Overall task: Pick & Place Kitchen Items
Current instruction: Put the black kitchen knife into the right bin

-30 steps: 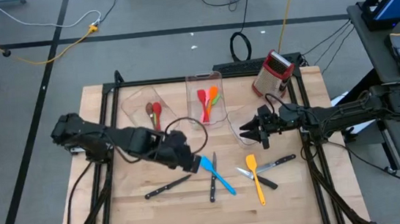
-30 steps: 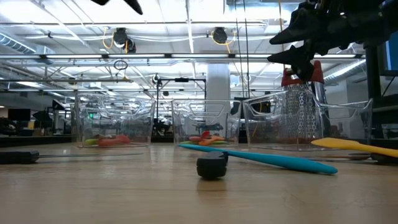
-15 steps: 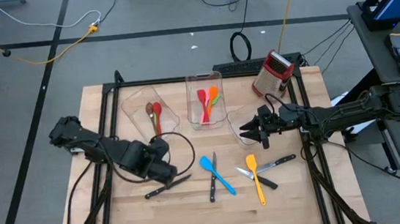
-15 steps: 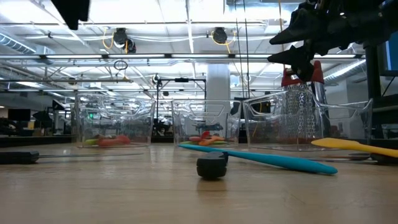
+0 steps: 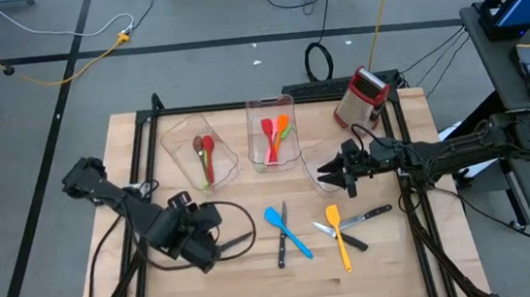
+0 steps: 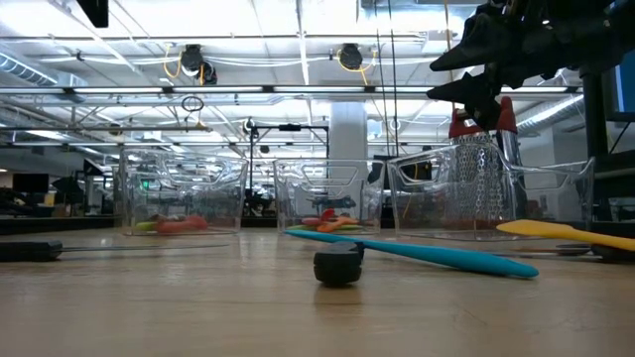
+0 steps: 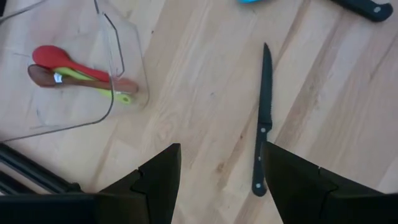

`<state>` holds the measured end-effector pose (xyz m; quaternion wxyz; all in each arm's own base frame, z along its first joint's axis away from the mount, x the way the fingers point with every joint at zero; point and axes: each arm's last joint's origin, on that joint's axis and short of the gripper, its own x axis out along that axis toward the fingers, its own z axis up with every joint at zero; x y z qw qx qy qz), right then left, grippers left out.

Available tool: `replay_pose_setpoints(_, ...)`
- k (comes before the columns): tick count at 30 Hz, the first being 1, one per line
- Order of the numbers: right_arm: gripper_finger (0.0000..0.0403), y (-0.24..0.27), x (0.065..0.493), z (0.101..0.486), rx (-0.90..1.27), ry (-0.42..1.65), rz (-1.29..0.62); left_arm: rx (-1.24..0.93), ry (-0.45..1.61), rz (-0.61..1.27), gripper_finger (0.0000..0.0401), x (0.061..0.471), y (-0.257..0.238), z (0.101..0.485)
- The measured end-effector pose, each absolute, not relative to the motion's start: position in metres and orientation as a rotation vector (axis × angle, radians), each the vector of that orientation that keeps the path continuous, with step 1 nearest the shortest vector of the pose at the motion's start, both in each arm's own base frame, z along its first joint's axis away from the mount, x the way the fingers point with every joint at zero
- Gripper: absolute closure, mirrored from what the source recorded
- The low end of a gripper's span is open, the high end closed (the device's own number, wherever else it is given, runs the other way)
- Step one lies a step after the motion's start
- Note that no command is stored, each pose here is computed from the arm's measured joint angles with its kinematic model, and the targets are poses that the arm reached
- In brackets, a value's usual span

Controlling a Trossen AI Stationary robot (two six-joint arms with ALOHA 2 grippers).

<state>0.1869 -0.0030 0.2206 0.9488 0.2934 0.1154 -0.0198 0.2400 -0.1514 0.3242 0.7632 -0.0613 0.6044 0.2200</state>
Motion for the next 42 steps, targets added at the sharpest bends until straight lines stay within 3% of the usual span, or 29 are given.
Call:
replay_pose_setpoints(8,0.0232,-0.003,0.187,0.221,0.597,0.235,-0.040,-0.165,1.252,0.503,0.0176,0.231,-0.168,0.317)
replay_pose_setpoints(25,0.0232,-0.003,0.187,0.221,0.597,0.235,-0.040,-0.281,1.372,0.436,0.0176,0.219,-0.172,0.191)
replay_pose_setpoints(42,0.0232,-0.003,0.187,0.221,0.597,0.235,-0.041,-0.318,1.382,0.305,0.0176,0.210,-0.166,0.148)
